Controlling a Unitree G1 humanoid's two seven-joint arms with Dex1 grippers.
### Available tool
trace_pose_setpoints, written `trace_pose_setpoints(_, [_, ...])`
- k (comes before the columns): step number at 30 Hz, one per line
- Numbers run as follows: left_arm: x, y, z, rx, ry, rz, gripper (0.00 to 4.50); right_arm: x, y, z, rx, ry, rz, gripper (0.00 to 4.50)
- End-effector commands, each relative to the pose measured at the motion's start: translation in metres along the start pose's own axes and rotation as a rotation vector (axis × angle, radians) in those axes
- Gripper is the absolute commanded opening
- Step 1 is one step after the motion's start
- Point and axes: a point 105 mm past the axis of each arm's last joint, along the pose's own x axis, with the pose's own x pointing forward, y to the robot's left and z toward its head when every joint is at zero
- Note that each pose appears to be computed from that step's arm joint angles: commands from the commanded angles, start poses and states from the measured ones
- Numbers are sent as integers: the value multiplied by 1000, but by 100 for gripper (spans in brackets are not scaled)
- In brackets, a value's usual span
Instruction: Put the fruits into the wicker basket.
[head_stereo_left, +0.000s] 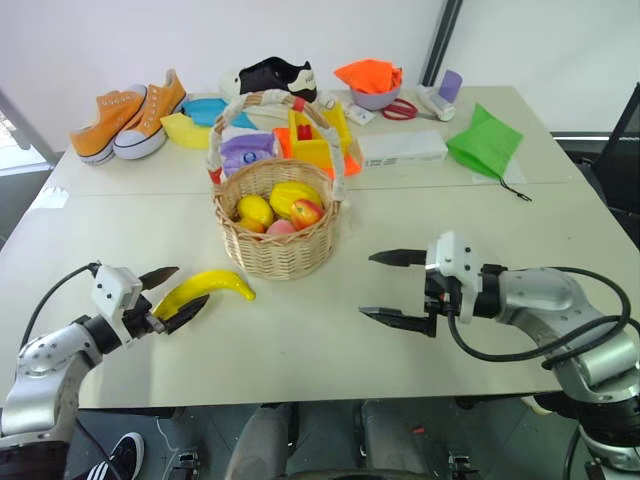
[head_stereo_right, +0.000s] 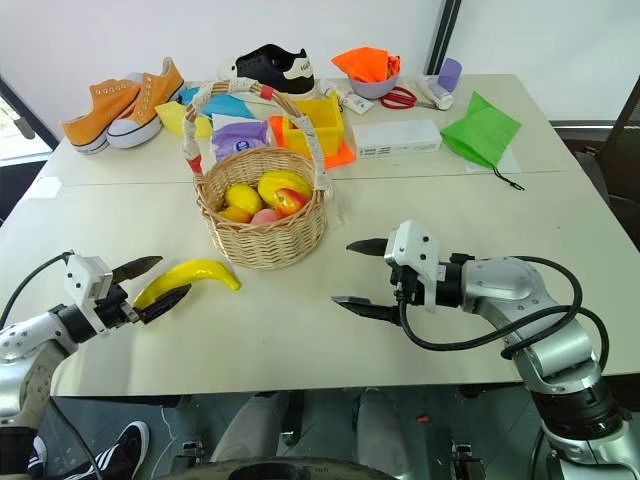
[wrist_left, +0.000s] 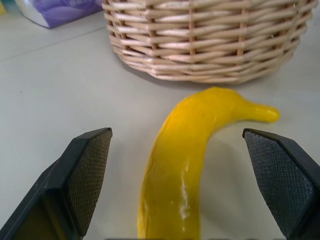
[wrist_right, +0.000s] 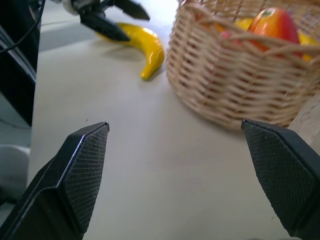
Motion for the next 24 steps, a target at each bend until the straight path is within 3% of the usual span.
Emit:
trace_pose_setpoints(1, [-5,0,-4,-4,11,-34,450,0,-3,9,-58,-23,-26,442])
trace_pose_setpoints(2, [-5,-1,-7,-18,16,-36,450,0,-5,8,-61,-22,-31,442])
trace_pose_setpoints(5, [-2,-4,-14,-40,27,-50,363,1,-7,9,-70,-27,-40,450])
trace_pose_setpoints(10, [-1,-6,-17,-61,30,-55,124,3,-10,9,-83,-29,-45,450])
trace_pose_setpoints(11, [-1,-6,-16,-59,25,-51,96,4,-11,9,-87,-29,-48,450])
trace_pose_setpoints(13, [-3,-4,-14,-57,12,-34,96,5,-12,9,-93,-31,-51,450])
trace_pose_setpoints(16, [-15,6,12,-96,-130,36,96,4,-16,7,-101,-27,-61,450])
trace_pose_setpoints(21, [-48,-24,50,-199,-258,-97,96,-4,-22,6,-106,-36,-94,450])
trace_pose_setpoints(24, [-43,-23,79,-196,-339,-50,96,-7,-30,7,-91,-66,-147,450])
